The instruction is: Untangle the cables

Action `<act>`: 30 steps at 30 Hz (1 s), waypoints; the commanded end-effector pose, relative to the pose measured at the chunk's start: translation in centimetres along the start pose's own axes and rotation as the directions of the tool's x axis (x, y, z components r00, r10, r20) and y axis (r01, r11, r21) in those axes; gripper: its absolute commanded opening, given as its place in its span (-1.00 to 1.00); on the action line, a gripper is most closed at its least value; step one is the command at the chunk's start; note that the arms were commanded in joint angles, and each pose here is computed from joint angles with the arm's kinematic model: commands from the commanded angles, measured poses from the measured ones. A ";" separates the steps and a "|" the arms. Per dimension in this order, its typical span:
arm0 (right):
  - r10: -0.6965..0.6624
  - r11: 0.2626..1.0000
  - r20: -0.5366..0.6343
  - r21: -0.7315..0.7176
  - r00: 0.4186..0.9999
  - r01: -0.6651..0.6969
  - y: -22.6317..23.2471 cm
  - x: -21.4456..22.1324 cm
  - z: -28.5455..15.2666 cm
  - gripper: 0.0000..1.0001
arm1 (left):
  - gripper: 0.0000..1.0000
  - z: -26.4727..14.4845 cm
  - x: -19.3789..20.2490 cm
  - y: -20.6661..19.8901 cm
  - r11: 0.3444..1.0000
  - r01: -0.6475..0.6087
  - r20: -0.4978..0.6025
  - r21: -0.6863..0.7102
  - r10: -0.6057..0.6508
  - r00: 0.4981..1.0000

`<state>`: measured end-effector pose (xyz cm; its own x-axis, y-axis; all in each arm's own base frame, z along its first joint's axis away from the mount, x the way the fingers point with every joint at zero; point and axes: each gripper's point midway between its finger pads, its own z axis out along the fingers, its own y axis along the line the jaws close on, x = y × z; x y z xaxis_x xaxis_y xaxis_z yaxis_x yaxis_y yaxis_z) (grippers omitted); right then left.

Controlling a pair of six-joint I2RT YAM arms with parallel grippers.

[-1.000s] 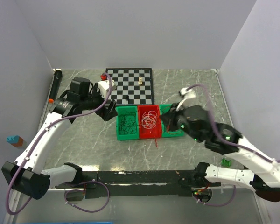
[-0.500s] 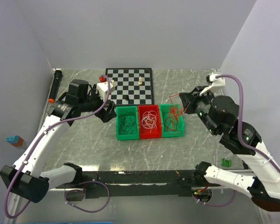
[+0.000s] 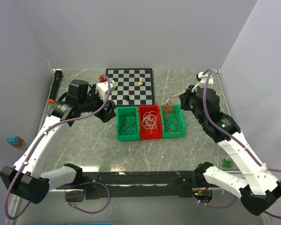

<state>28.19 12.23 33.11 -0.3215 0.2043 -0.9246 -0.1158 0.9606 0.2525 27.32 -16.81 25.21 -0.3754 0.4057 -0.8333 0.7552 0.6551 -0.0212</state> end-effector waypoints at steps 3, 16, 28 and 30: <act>0.090 0.996 -0.004 0.004 0.996 -0.090 -0.9 0.6 1.9 -1.00 | 0.93 -0.7 -1.0 0.6 0.998 -0.042 0.041 -0.038 0.044 0.998; 0.093 0.992 -0.078 0.087 0.993 -0.086 -3.4 4.9 4.0 -1.00 | 0.93 -0.4 -0.6 0.8 0.998 -0.046 0.035 -0.044 0.048 0.998; 0.109 0.954 -0.249 0.298 0.962 -0.031 -7.0 12.3 7.5 -1.00 | 0.93 -0.2 -0.2 1.0 0.998 -0.026 0.033 -0.057 0.028 0.999; 0.118 0.949 -0.293 0.313 0.949 -0.022 -7.3 13.9 8.1 -1.00 | 0.93 -0.3 -0.4 1.2 0.997 -0.026 0.039 -0.068 0.029 0.999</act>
<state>31.47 9.92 17.67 -0.5835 0.2173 -0.7825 0.1304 0.9761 0.1739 27.70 -16.34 24.35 -0.3710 0.4231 -0.8266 0.7459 0.6660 0.0061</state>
